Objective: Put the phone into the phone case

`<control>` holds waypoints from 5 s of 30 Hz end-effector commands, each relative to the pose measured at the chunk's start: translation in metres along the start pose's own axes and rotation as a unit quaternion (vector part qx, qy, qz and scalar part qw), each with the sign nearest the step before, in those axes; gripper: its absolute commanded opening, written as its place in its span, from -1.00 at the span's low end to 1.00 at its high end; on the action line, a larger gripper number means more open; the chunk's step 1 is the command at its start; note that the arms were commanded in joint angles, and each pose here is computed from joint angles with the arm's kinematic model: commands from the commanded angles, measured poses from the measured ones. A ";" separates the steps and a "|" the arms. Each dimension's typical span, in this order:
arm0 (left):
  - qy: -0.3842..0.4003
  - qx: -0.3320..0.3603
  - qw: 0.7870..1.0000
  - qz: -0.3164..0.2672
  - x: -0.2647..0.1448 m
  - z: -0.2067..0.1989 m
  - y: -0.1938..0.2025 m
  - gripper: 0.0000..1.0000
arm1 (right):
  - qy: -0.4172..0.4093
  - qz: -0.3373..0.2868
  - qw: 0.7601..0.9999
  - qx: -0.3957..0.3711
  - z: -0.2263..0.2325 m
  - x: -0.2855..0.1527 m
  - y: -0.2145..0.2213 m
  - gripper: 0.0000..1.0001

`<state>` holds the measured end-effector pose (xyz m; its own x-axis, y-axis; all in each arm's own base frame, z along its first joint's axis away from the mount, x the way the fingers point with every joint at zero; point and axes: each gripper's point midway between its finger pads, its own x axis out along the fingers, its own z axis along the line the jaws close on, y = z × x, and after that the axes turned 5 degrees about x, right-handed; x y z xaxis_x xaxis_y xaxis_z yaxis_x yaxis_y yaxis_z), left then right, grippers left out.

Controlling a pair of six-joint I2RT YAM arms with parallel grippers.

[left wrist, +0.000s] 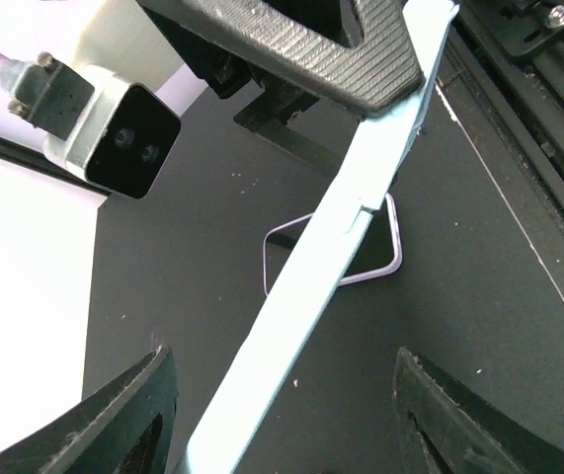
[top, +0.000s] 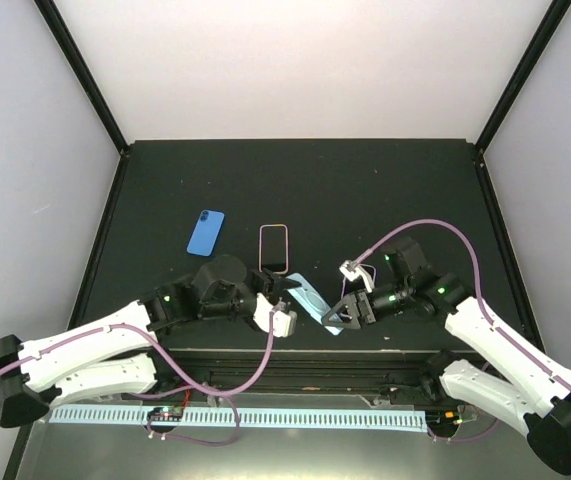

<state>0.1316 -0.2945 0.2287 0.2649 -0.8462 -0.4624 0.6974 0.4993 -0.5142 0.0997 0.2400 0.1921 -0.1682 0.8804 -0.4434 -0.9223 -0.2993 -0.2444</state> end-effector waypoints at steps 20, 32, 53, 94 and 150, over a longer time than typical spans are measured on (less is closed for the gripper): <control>-0.045 -0.121 0.992 0.019 -0.002 0.036 -0.008 -0.97 | 0.000 -0.140 0.990 -0.014 0.020 -0.021 -0.038 0.72; -0.066 -0.362 0.928 -0.058 0.004 0.032 -0.011 -0.97 | 0.086 -0.365 0.927 0.018 0.007 -0.090 -0.058 1.00; -0.039 -0.752 0.657 0.033 0.098 -0.029 0.082 -0.97 | 0.138 -0.399 0.905 0.054 -0.022 -0.102 -0.051 1.00; -0.275 -0.714 0.635 0.109 0.021 0.005 0.144 0.98 | 0.149 -0.393 0.906 0.047 -0.031 -0.099 -0.044 1.00; -0.108 -0.695 0.556 0.444 -0.042 -0.011 0.423 0.92 | 0.148 -0.399 0.905 0.019 -0.027 -0.103 -0.041 1.00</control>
<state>0.4013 -0.0447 0.0239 0.2814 -0.0591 -0.9578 -0.9136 0.2888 -0.2862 0.1648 0.1538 0.2183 0.6364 0.6720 -0.3788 -0.7422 0.3996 -0.5380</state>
